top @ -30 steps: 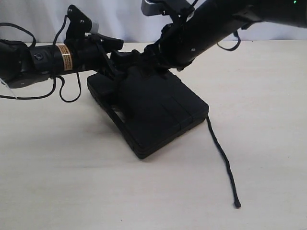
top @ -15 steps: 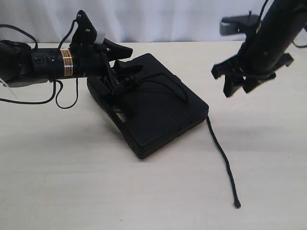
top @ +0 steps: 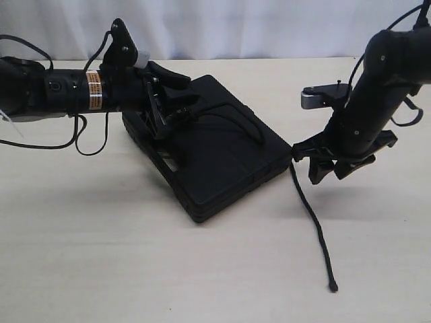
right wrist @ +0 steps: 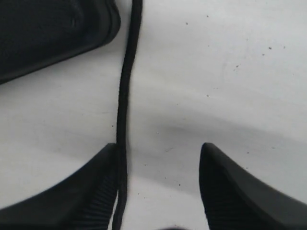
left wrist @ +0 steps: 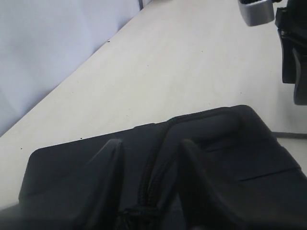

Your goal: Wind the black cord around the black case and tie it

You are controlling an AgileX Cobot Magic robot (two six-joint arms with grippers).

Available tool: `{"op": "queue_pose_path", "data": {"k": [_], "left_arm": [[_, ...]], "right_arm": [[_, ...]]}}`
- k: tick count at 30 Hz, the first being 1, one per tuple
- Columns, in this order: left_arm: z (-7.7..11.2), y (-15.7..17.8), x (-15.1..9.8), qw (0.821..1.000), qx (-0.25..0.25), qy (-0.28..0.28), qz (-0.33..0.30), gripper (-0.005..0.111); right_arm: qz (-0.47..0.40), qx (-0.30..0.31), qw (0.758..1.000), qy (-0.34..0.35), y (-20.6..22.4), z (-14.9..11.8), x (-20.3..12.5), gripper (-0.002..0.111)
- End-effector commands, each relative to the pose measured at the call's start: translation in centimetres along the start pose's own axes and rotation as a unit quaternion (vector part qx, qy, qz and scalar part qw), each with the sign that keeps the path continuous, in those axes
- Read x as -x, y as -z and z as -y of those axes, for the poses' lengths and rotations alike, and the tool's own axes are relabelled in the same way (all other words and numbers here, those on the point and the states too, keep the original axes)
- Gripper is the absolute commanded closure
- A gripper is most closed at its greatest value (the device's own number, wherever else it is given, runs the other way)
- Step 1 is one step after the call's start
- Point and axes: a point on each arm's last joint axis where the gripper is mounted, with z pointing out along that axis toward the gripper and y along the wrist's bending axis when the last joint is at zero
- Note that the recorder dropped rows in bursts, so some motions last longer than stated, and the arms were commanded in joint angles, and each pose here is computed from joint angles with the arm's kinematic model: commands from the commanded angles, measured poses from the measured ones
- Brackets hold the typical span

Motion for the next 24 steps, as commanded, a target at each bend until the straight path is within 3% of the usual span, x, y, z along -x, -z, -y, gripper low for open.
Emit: {"op": "queue_pose_path", "data": {"k": [1,6,11,15,19,24], "left_arm": [[-0.1,-0.1,0.2,1.000,-0.002,-0.003,0.006,0.070],[0.2,-0.2,0.4,1.000,-0.010,-0.006,0.012,0.070],[2.0,-1.4,1.1,0.999,-0.042,-0.023,0.013,0.070],[3.0,-3.2,1.4,0.998,-0.016,-0.020,-0.054,0.070],[3.3,-5.2,2.4,0.980,0.051,-0.087,-0.170,0.070],[3.8,-6.5,4.5,0.964,0.067,-0.173,-0.190,0.070]], "right_arm": [[-0.001,0.014,1.000,-0.015,-1.3,-0.1,-0.9,0.059],[-0.019,0.049,0.999,0.006,-2.4,-0.7,-2.2,0.059],[-0.010,0.041,0.999,0.016,-2.5,-0.5,-2.1,0.059],[-0.002,0.037,0.999,0.021,-2.5,-0.4,-2.0,0.059],[0.014,0.025,0.999,0.031,-2.5,-0.2,-1.7,0.059],[0.015,0.017,0.999,0.039,-2.5,-0.1,-1.7,0.059]]}}
